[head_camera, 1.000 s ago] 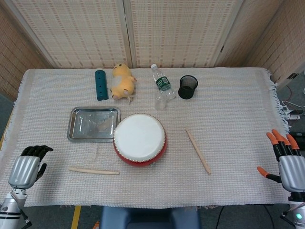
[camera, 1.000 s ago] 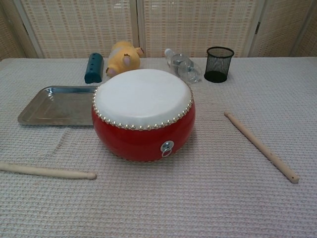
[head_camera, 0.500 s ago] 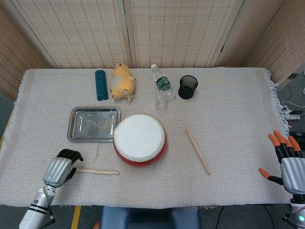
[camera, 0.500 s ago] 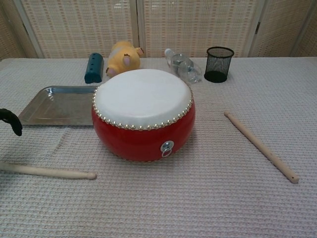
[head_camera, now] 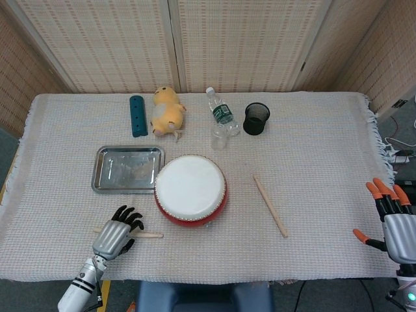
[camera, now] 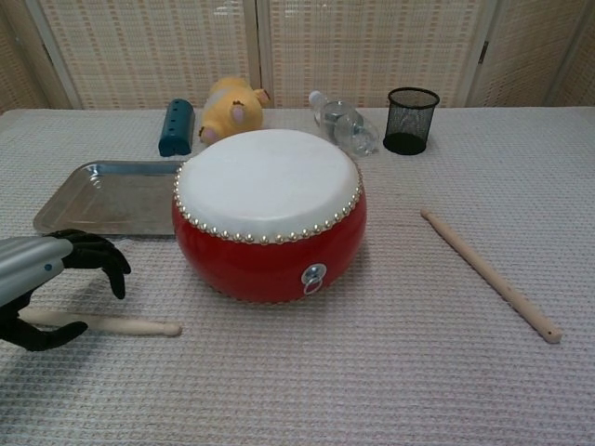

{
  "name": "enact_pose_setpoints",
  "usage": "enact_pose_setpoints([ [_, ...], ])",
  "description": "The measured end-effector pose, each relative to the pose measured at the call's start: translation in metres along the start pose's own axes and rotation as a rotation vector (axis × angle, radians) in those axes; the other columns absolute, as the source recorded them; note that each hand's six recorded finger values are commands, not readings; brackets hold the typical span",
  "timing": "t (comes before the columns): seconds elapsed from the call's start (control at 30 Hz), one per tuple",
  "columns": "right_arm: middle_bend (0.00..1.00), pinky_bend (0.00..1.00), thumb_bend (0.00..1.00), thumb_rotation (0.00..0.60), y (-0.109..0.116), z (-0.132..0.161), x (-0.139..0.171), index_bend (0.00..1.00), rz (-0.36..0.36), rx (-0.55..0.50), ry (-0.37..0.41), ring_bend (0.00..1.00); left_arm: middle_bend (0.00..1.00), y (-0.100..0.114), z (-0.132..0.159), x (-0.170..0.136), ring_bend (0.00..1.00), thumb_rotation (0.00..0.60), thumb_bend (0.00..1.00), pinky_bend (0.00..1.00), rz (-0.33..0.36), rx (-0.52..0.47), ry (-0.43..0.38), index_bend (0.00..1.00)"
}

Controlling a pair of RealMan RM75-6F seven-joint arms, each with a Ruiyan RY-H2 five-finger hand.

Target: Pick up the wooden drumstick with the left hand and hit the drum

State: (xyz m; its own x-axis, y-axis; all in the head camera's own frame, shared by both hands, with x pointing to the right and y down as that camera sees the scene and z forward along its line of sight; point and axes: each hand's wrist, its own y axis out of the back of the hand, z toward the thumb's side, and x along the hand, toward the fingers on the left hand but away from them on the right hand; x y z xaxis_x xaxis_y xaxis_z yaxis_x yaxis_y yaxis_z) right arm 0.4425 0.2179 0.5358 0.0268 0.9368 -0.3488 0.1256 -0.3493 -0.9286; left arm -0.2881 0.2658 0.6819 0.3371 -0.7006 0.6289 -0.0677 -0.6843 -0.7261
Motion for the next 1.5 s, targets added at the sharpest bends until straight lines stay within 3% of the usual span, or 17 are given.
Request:
enact_pose_setpoints([
  [0.17,0.00,0.00,0.06,0.600,-0.001,-0.002,0.000,0.00,-0.002,-0.002,-0.003,0.00,0.16,-0.010,0.004,0.003,0.00,0.600,0.31,0.00,-0.022,0.038,0.033,0.43],
  [0.4,0.00,0.00,0.06,0.600,-0.003,0.000,-0.003,0.00,0.004,0.000,0.003,0.00,0.17,-0.023,0.009,0.009,0.00,0.600,0.31,0.00,-0.044,0.007,0.093,0.46],
  [1.13,0.00,0.00,0.06,0.600,-0.005,-0.003,-0.006,0.00,0.028,-0.004,-0.010,0.00,0.19,-0.026,0.012,0.024,0.01,0.600,0.37,0.00,-0.039,-0.055,0.125,0.53],
  [1.33,0.00,0.00,0.06,0.600,-0.005,-0.004,-0.005,0.00,0.030,-0.007,-0.011,0.00,0.21,-0.023,0.014,0.020,0.02,0.600,0.38,0.02,-0.013,-0.147,0.129,0.56],
  [1.5,0.00,0.00,0.06,0.600,-0.004,-0.003,-0.005,0.00,0.030,-0.007,-0.008,0.00,0.23,-0.015,0.014,0.014,0.04,0.600,0.38,0.02,0.016,-0.317,0.132,0.57],
])
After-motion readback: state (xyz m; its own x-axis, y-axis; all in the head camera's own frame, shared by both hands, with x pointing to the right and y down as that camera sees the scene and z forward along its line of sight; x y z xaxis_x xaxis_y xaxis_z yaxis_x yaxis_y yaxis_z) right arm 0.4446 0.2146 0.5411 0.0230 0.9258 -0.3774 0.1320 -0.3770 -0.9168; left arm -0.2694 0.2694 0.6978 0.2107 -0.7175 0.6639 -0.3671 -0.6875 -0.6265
